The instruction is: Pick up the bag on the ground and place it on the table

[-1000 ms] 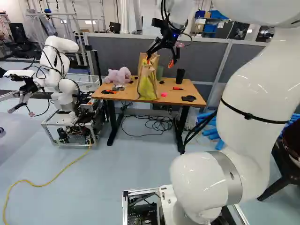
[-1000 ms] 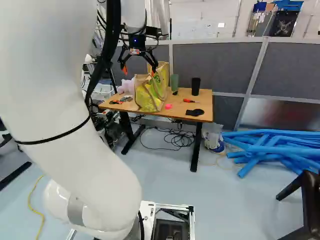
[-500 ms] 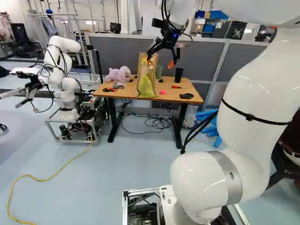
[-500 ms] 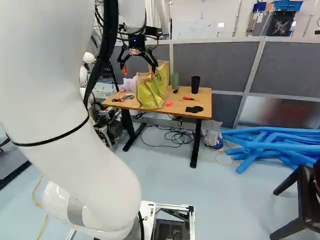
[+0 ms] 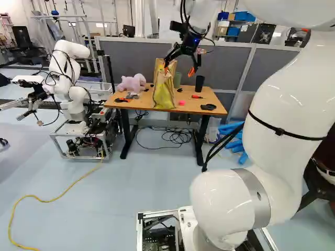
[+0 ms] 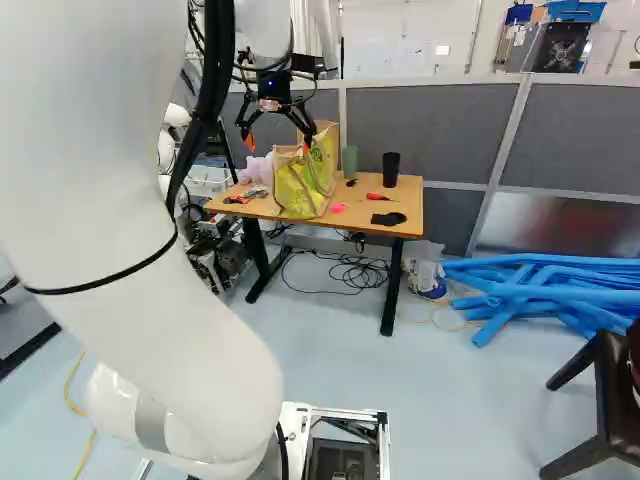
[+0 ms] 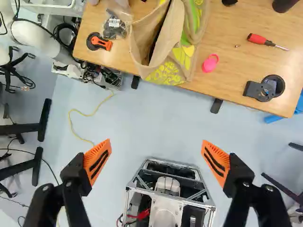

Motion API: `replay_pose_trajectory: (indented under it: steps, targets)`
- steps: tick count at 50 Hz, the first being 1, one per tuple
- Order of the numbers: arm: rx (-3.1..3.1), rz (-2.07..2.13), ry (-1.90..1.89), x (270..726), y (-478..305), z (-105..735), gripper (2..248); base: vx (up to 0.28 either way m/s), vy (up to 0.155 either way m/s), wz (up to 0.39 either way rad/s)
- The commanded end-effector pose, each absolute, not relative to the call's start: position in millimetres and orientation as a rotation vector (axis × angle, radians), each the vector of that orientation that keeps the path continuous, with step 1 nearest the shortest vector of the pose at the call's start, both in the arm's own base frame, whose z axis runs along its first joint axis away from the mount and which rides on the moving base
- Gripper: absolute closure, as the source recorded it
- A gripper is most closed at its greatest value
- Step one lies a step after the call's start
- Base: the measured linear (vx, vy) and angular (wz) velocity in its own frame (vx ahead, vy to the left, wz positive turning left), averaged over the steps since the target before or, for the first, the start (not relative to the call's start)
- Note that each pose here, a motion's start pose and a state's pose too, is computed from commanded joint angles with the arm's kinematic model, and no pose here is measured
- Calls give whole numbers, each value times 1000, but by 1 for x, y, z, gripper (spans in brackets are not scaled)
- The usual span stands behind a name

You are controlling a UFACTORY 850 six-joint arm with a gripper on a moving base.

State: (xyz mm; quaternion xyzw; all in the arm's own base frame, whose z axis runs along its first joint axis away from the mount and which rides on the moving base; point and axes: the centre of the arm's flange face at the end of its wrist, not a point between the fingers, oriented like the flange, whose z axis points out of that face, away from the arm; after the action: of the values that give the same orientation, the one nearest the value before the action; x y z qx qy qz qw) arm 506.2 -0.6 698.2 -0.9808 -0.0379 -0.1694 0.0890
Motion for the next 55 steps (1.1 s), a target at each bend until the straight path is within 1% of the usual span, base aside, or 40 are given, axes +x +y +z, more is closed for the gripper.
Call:
replay_pose_trajectory:
  steps: [28,55]
  targets:
    - [-2931,-586,-79,503,-2,674,3,0,0,0]
    - [-2944,-728,-32,495,-4,633,3,0,0,0]
